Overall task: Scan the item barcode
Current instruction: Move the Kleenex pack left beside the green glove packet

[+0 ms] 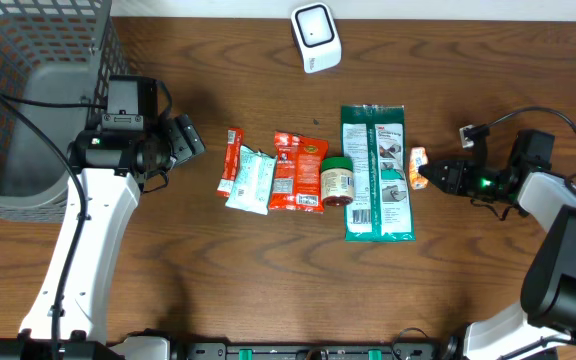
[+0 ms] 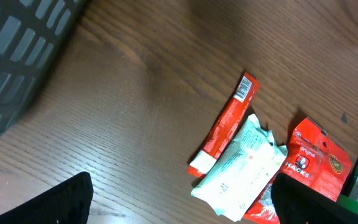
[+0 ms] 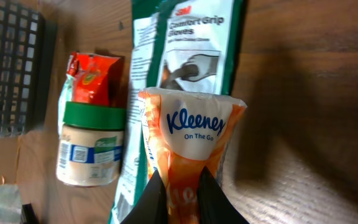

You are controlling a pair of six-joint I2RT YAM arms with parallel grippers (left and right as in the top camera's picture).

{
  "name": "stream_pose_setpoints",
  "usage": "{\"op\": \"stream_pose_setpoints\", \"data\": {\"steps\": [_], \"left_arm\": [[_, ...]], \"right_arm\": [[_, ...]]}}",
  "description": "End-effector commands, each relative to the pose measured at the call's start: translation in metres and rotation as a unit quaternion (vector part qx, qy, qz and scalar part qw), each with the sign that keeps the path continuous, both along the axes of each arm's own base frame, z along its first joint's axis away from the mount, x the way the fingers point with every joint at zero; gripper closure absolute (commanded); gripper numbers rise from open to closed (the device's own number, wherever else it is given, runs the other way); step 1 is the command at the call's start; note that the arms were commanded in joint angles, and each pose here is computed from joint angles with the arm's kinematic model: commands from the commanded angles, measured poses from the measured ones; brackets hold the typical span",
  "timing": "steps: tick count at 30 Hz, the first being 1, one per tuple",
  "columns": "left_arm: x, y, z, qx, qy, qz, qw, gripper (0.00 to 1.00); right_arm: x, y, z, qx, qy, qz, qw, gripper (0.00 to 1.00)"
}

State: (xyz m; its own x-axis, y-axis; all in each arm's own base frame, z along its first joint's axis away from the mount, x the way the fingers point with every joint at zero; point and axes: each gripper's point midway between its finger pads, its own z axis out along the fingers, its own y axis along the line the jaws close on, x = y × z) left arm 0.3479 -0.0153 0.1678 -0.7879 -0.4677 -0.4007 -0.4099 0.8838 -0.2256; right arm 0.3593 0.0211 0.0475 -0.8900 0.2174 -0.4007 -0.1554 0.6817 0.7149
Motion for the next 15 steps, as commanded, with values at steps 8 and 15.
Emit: {"op": "stream_pose_setpoints", "data": {"steps": [8, 15], "left_arm": [[0.001, 0.003, 0.003, 0.009, -0.002, -0.003, 1.0, 0.08], [0.001, 0.003, 0.003, 0.009, -0.002, -0.003, 1.0, 0.08]], "right_arm": [[-0.002, -0.004, -0.012, 0.015, 0.014, -0.008, 1.0, 0.55], [-0.006, -0.012, -0.023, -0.019, 0.037, -0.019, 0.999, 0.37]]}}
